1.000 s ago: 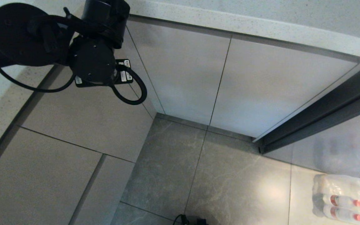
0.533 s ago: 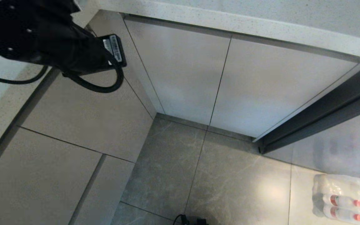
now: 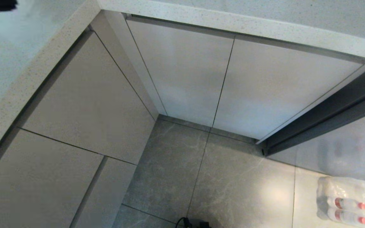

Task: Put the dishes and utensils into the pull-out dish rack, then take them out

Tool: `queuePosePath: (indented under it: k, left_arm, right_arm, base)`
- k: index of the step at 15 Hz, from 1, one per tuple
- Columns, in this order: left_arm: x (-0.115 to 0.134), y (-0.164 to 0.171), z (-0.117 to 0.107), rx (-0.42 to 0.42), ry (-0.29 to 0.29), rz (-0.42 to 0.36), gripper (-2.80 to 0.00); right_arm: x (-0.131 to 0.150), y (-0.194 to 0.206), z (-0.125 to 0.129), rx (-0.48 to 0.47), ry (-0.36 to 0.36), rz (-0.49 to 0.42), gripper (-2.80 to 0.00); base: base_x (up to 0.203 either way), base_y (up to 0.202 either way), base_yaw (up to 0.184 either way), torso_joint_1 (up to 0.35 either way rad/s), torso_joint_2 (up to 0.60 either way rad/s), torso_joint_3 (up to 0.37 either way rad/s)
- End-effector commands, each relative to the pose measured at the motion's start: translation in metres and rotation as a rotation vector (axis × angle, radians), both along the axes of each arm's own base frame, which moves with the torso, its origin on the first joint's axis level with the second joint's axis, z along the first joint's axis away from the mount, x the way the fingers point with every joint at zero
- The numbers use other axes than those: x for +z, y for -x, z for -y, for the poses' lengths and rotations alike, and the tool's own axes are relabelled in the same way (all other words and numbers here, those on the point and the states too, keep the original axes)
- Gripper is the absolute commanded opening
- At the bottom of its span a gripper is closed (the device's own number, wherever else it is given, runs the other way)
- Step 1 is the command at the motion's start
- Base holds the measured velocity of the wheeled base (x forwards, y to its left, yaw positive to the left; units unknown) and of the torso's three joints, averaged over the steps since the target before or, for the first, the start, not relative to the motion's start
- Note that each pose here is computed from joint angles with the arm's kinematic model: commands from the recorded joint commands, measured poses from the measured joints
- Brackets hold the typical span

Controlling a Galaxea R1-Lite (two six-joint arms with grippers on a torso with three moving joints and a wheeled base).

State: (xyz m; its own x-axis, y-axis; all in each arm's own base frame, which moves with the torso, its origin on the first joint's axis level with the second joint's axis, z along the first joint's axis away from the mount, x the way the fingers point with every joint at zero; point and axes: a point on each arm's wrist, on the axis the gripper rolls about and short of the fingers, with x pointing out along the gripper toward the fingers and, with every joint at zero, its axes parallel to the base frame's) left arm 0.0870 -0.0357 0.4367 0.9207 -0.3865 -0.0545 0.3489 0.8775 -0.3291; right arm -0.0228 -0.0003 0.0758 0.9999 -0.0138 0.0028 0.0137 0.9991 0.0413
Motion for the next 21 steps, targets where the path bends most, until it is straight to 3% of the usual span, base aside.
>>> queuePosePath:
  k: [1,6,10,13,15,17,21]
  left_arm:
    - [0.003,0.063,-0.025,-0.055,0.036,0.124,-2.8]
    - [-0.031,0.139,-0.033,0.082,-0.123,0.267,-2.8]
    - [-0.079,0.166,-0.032,0.266,-0.254,0.254,-2.8]
    - [-0.132,0.187,-0.033,0.336,-0.317,0.237,-2.8]
    - [-0.176,0.189,-0.033,0.36,-0.362,0.207,-2.8]
    - [-0.213,0.179,-0.035,0.461,-0.407,0.167,-2.8]
    - [-0.268,0.162,-0.039,0.583,-0.435,0.26,-2.8]
  right_arm:
    - [0.0,0.0,0.0,0.0,0.0,-0.001,-2.8]
    - [0.0,0.0,0.0,0.0,0.0,-0.001,-2.8]
    - [0.0,0.0,0.0,0.0,0.0,-0.001,-2.8]
    - [0.0,0.0,0.0,0.0,0.0,-0.001,-2.8]
    - [0.0,0.0,0.0,0.0,0.0,-0.001,-2.8]
    - [0.0,0.0,0.0,0.0,0.0,-0.001,-2.8]
    - [0.0,0.0,0.0,0.0,0.0,-0.001,-2.8]
  base:
    - [0.0,0.0,0.0,0.0,0.0,0.0]
    - [0.0,0.0,0.0,0.0,0.0,0.0]
    - [0.0,0.0,0.0,0.0,0.0,0.0]
    - [0.0,0.0,0.0,0.0,0.0,0.0]
    - [0.0,0.0,0.0,0.0,0.0,0.0]
    - [0.0,0.0,0.0,0.0,0.0,0.0]
    - [0.0,0.0,0.0,0.0,0.0,0.0]
